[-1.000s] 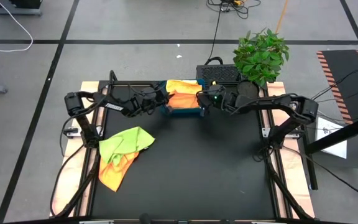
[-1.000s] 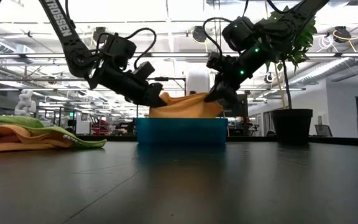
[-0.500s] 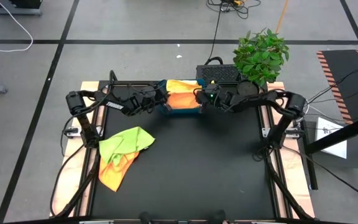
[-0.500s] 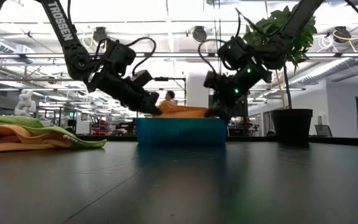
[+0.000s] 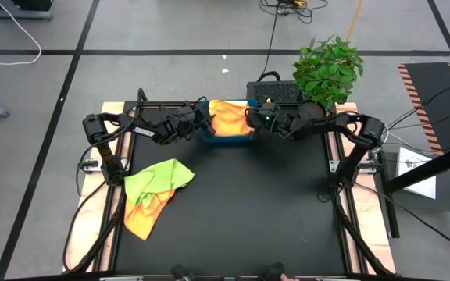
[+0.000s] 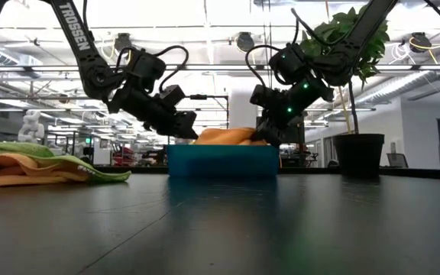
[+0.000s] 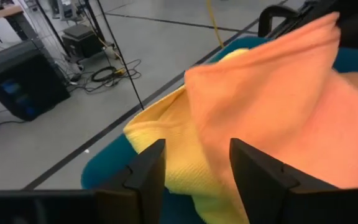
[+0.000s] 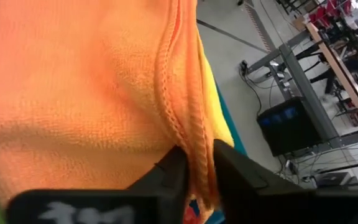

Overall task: Fold microfiber towels
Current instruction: Stack the right orange microfiber cloth on top of the yellow microfiber cloth in the blue bin, then fold the green microfiber cloth

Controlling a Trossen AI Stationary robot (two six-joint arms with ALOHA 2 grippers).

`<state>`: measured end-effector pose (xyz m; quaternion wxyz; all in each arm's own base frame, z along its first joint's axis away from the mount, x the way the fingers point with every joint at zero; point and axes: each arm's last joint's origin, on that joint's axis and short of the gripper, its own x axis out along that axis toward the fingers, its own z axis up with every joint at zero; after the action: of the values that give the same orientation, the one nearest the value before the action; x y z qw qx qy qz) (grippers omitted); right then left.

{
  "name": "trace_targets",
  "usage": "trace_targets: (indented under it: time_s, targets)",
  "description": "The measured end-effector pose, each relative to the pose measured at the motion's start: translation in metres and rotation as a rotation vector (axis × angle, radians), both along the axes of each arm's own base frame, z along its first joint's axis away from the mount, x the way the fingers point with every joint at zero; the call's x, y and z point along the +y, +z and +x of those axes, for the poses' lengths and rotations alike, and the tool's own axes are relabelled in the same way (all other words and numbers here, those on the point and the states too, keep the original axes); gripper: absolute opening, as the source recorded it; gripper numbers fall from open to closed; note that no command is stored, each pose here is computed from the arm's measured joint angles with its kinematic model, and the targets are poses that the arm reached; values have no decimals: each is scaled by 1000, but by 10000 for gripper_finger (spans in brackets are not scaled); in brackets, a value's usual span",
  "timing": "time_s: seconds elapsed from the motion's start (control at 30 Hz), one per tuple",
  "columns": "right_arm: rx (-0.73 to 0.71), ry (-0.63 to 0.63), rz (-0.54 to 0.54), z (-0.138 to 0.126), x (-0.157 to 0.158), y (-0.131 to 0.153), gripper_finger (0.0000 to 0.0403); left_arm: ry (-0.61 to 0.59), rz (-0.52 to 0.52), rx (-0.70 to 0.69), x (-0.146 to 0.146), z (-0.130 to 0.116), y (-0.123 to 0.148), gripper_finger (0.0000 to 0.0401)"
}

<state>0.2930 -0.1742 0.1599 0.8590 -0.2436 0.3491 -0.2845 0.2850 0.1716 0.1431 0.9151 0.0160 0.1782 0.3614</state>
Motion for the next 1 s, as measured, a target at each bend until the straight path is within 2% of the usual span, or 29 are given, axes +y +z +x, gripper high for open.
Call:
trace_targets:
  time_s: [0.23, 0.43, 0.57, 0.8, 0.87, 1.0]
  targets:
    - [-60, -33, 1, 1, -1, 3, 170, -67, 61, -19, -13, 9, 6, 181]
    - [-187, -238, -106, 2, -7, 16, 223, -118, 125, -38, -24, 16, 13, 182]
    - [-260, -245, -97, 3, -6, 20, 231, -121, 139, -35, -23, 16, 14, 182]
    - [-281, -102, 57, 10, 6, 14, 225, -125, 140, -39, -25, 16, 15, 182]
    - [-271, -57, 83, 11, 12, 16, 222, -136, 138, -76, -27, 13, 27, 182]
    - [-321, 57, 109, 10, 28, 40, 213, -221, 177, -200, -41, 5, 72, 182]
